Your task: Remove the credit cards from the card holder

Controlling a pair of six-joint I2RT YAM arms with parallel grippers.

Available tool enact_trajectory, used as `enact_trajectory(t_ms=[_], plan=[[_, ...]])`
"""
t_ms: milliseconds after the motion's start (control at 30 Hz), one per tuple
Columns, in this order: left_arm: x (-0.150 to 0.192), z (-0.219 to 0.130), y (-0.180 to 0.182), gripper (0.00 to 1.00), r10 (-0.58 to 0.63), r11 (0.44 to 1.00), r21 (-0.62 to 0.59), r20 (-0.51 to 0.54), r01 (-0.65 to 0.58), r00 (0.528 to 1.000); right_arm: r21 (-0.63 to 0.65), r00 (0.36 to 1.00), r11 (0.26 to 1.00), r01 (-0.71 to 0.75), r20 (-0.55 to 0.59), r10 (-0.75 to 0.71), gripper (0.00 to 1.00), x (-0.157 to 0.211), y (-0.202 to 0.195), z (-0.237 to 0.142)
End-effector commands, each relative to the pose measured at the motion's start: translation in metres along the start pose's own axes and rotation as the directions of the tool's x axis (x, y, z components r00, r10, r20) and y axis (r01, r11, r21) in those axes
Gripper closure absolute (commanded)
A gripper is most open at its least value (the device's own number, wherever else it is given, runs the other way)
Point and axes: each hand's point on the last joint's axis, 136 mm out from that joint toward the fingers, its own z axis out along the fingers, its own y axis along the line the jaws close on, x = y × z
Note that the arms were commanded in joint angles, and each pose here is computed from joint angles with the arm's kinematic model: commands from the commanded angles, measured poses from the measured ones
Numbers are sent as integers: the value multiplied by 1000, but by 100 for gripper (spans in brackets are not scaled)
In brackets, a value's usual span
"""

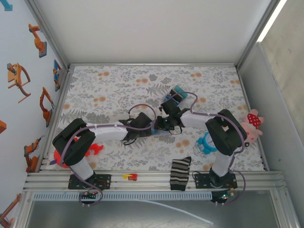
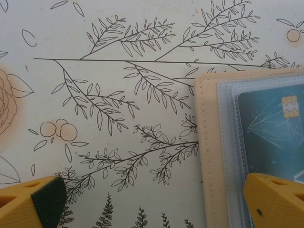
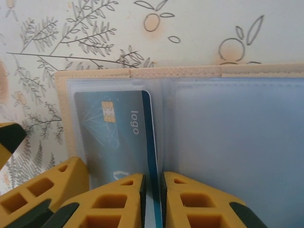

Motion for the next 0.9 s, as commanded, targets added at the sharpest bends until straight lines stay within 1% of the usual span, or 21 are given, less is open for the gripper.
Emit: enact_trajectory(t_ms=[0,133,267,333,433,533,867], plan=[[13,10,0,3,10,1000,4,-57,-10,998,-73,1000,997,5,13,-4,85,-2,16,-5],[12,7,2,3,10,1000,-2,-56,-10,998,-128,999,992,15,30,-11,88,-3,27,-13],[12,5,4,3,9,1000,-11,-55,-9,998,-146,1000,989,10,31,-5,88,-2,29,-14],[12,4,5,3,9,1000,-15,-55,-10,998,-156,1000,988,4,29,0,90,-1,29,-12],[13,5,7,3,9,1000,-22,-59,-11,998,-159,999,987,-13,30,18,95,0,24,-10],[15,5,9,3,8,999,-31,-63,-10,998,-150,999,988,-31,35,36,97,1,16,-9],[19,8,15,3,11,998,-61,-75,-16,997,-140,995,988,-65,60,74,99,-2,-1,-11]])
